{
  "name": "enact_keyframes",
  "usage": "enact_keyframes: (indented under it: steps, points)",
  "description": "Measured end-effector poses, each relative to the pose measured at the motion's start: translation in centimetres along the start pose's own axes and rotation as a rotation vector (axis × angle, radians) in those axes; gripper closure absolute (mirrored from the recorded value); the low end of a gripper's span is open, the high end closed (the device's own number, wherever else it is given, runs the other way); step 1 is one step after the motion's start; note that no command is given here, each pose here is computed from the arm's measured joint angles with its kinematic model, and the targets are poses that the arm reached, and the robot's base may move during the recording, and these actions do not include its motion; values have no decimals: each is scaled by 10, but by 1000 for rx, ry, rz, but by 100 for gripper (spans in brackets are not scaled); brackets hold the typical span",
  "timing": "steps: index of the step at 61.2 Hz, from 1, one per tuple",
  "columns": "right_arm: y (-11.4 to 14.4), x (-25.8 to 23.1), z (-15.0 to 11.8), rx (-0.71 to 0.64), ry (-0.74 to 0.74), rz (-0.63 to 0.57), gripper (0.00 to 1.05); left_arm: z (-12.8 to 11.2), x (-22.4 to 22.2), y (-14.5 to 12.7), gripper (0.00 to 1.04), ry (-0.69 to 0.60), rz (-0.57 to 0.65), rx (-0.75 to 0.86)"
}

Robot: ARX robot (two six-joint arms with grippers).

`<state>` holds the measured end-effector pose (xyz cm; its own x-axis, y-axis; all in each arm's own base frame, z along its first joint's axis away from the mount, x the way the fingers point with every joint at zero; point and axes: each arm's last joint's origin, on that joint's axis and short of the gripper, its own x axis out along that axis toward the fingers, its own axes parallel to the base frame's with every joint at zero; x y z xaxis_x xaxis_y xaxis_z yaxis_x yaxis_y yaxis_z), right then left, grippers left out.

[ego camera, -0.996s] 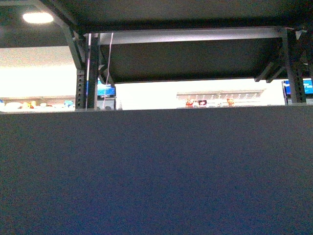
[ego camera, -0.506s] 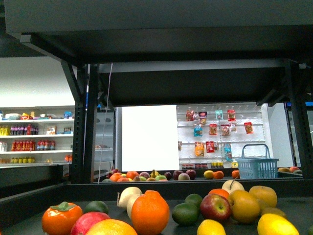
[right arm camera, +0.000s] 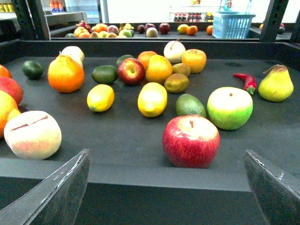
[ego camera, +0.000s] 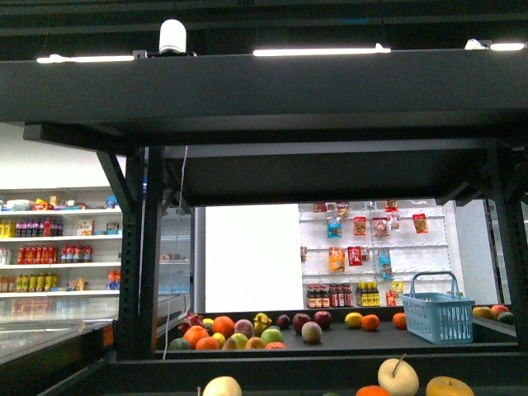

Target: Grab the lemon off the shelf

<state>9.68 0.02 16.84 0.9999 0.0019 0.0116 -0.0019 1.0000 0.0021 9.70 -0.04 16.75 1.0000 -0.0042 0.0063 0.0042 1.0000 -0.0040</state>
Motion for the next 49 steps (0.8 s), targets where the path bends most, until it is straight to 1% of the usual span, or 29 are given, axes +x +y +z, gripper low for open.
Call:
enact_keyframes:
  steps: [49]
  points:
    - [0, 0, 0, 0, 0, 1, 7, 0, 0, 0, 8, 0, 0, 0]
